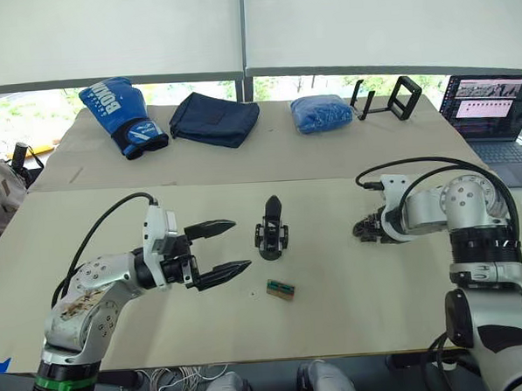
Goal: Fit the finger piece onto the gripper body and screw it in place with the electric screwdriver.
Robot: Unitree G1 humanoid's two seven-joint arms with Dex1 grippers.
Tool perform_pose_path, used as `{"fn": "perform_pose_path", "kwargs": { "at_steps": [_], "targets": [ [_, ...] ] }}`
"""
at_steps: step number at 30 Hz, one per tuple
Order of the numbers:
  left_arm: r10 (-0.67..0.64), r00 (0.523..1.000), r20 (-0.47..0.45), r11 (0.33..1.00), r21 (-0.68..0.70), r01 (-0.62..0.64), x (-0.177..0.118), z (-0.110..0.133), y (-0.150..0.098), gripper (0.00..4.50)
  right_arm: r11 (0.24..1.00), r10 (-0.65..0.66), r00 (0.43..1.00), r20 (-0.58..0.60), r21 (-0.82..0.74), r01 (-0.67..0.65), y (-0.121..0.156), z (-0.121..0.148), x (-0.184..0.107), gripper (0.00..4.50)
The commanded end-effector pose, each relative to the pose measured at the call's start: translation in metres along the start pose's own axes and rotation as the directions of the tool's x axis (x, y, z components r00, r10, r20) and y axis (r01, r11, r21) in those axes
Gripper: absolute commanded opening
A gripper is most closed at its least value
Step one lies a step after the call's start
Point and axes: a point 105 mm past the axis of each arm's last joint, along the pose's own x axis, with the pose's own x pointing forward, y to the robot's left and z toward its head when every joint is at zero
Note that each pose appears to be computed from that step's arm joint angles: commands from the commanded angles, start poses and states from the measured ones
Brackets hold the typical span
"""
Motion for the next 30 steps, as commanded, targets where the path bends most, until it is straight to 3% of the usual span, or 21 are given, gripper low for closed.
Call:
{"fn": "perform_pose_path", "kwargs": {
  "at_steps": [1,3,5,10,12,14,16,20,22,24,27,30],
  "targets": [
    [-0.023,0.999,0.027,0.999,0.029,0.023,0.002,0.008,-0.007,4.5,0.997,0.076,0.99,-0.12,-0.012,-0.078,0.016,-0.029,0.014,2.32],
    [-0.019,1.0,0.024,0.999,0.03,0.019,0.001,0.008,-0.006,4.5,0.997,0.075,0.99,-0.121,-0.01,-0.077,0.017,-0.03,0.014,1.57],
    [-0.014,1.0,0.024,0.999,0.032,0.014,0.0,0.009,-0.005,4.5,0.997,0.08,0.99,-0.12,-0.011,-0.082,0.019,-0.031,0.013,1.12],
    [-0.01,0.999,0.033,0.999,0.032,0.009,0.001,0.011,-0.004,4.5,0.994,0.099,0.992,-0.076,-0.038,-0.102,0.024,-0.026,0.006,1.12],
    [0.004,0.998,0.062,1.0,0.024,-0.005,0.002,0.016,-0.001,4.5,0.993,0.119,0.991,0.064,-0.007,-0.119,0.03,-0.006,-0.005,1.12],
    [0.05,0.987,0.154,0.999,-0.016,-0.048,0.005,0.03,0.007,4.5,0.961,0.24,0.928,0.284,0.066,-0.269,0.037,0.024,-0.029,1.12],
    [0.11,0.969,0.22,0.993,-0.056,-0.1,0.007,0.042,0.017,4.5,0.943,0.273,0.849,0.453,0.047,-0.329,0.034,0.042,-0.052,1.12],
    [0.213,0.919,0.331,0.968,-0.199,-0.153,0.012,0.065,0.038,4.5,0.895,0.442,0.608,0.659,-0.276,-0.352,0.061,0.054,-0.106,1.12],
    [0.284,0.897,0.338,0.939,-0.286,-0.19,0.017,0.07,0.05,4.5,0.869,0.492,0.49,0.719,-0.44,-0.228,0.077,0.053,-0.127,1.12],
    [0.309,0.877,0.368,0.924,-0.334,-0.186,0.023,0.079,0.055,4.5,0.84,0.52,0.408,0.75,-0.536,-0.084,0.088,0.049,-0.137,1.12],
    [0.302,0.879,0.37,0.915,-0.371,-0.158,0.036,0.086,0.056,4.5,0.75,0.576,0.311,0.756,-0.64,0.167,0.107,0.035,-0.142,1.12],
    [0.281,0.889,0.362,0.91,-0.396,-0.127,0.044,0.085,0.053,4.5,0.692,0.604,0.253,0.756,-0.654,0.305,0.121,0.025,-0.137,1.12]
  ]
}}
